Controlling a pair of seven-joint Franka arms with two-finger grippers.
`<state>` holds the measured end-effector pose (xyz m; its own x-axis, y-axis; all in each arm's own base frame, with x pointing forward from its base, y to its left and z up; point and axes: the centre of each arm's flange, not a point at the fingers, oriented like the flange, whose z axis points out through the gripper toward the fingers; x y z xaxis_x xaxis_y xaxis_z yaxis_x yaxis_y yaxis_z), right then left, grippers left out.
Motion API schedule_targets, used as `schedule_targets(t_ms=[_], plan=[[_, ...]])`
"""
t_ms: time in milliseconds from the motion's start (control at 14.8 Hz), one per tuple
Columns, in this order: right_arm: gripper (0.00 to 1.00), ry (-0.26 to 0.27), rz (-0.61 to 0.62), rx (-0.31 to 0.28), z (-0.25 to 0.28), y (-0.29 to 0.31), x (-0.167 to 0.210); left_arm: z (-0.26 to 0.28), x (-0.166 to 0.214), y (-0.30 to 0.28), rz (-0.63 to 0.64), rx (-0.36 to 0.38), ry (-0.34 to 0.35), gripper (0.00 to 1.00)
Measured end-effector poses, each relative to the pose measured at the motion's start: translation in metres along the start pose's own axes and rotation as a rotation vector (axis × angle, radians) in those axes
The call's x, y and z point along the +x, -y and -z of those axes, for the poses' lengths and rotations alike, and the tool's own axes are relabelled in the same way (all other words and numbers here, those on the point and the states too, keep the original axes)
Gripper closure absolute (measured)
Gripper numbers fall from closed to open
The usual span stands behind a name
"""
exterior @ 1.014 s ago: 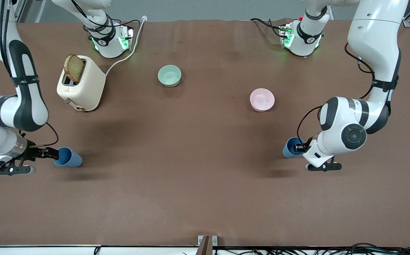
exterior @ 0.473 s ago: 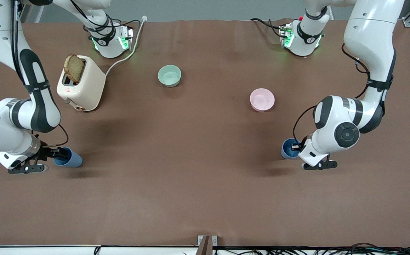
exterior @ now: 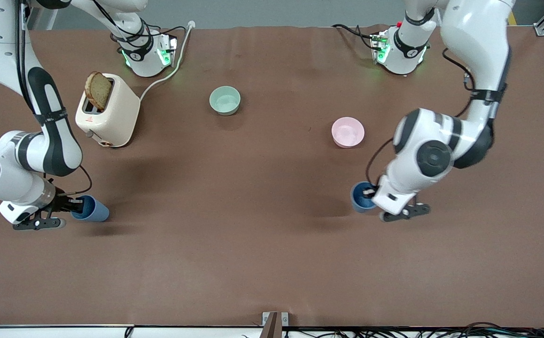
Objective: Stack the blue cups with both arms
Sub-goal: 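Carry both blue cups toward the table middle, left gripper setting its down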
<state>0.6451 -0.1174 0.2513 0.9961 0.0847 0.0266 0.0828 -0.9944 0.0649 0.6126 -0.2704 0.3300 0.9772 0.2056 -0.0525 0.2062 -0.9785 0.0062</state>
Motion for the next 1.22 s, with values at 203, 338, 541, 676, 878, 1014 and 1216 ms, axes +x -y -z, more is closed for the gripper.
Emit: schedule_targets(t_ms=[203, 338, 541, 676, 878, 1014, 1216], plan=[[0.95, -0.002, 0.001, 0.001, 0.012, -0.001, 0.006, -0.012, -0.073, -0.086, 0.032, 0.014, 0.010, 0.96], [0.95, 0.029, -0.003, 0.011, 0.035, -0.002, 0.016, -0.023, -0.110, -0.123, 0.057, 0.026, 0.017, 0.96], [0.95, 0.019, -0.041, 0.055, 0.108, -0.003, 0.035, -0.045, -0.145, -0.164, 0.097, 0.032, 0.021, 0.96], [0.95, 0.011, -0.048, 0.076, 0.156, 0.004, 0.039, -0.060, -0.154, -0.186, 0.116, 0.019, 0.016, 0.96], [0.95, 0.022, -0.071, 0.088, 0.200, 0.029, 0.040, -0.082, -0.153, -0.204, 0.154, -0.031, -0.005, 0.94], [0.95, 0.043, -0.087, 0.096, 0.213, 0.064, 0.043, -0.092, -0.151, -0.207, 0.177, -0.038, -0.006, 0.78], [0.95, 0.085, -0.105, 0.095, 0.221, 0.148, 0.045, -0.076, -0.138, -0.206, 0.201, -0.065, -0.027, 0.51]])
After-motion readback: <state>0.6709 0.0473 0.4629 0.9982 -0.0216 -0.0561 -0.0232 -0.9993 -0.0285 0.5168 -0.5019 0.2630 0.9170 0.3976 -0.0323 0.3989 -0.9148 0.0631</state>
